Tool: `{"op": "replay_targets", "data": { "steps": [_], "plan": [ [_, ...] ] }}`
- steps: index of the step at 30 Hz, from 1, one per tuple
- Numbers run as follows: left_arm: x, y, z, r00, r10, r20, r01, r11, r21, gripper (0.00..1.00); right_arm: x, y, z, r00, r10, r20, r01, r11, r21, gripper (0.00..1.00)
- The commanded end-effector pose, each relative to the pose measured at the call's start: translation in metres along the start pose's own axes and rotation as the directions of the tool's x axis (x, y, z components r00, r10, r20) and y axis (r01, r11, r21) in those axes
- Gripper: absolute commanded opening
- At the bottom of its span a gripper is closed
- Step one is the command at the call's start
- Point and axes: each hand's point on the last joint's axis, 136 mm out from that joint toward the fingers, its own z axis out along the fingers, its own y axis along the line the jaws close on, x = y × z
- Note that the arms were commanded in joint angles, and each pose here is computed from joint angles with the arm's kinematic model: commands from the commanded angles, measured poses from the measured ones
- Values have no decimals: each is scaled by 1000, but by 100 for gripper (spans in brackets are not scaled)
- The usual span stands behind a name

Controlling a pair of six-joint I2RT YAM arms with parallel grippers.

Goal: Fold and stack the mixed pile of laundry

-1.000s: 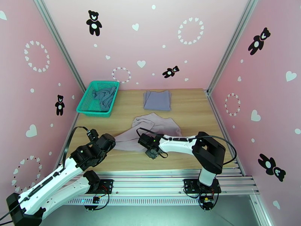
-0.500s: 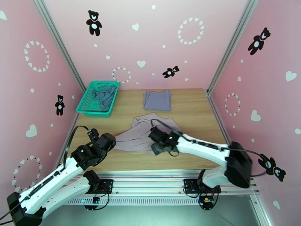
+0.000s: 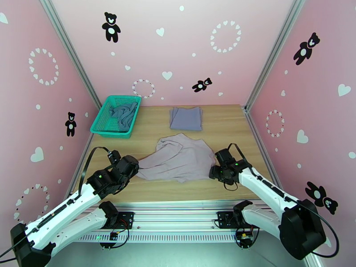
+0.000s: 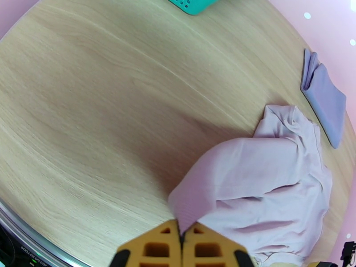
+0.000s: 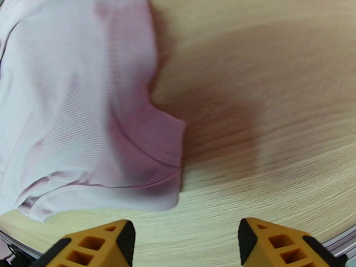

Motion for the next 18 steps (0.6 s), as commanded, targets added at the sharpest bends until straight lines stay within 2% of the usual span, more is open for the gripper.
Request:
{"op": "replay_targets", "data": {
  "steps": [1, 14, 18],
  "plan": [
    [-1, -7, -1, 1000, 5, -8, -5, 1000, 24, 0, -4, 7, 7, 999, 39, -6, -40, 998, -53, 60],
    [0, -6, 1, 1000, 10, -9, -9, 1000, 16, 0, -12, 7, 26, 999, 45, -12, -45, 998, -31, 51],
    [1, -7, 3, 1000, 10, -11, -10, 1000, 10, 0, -12, 7, 34, 999, 44, -23, -45, 999, -26, 44]
  ]
}}
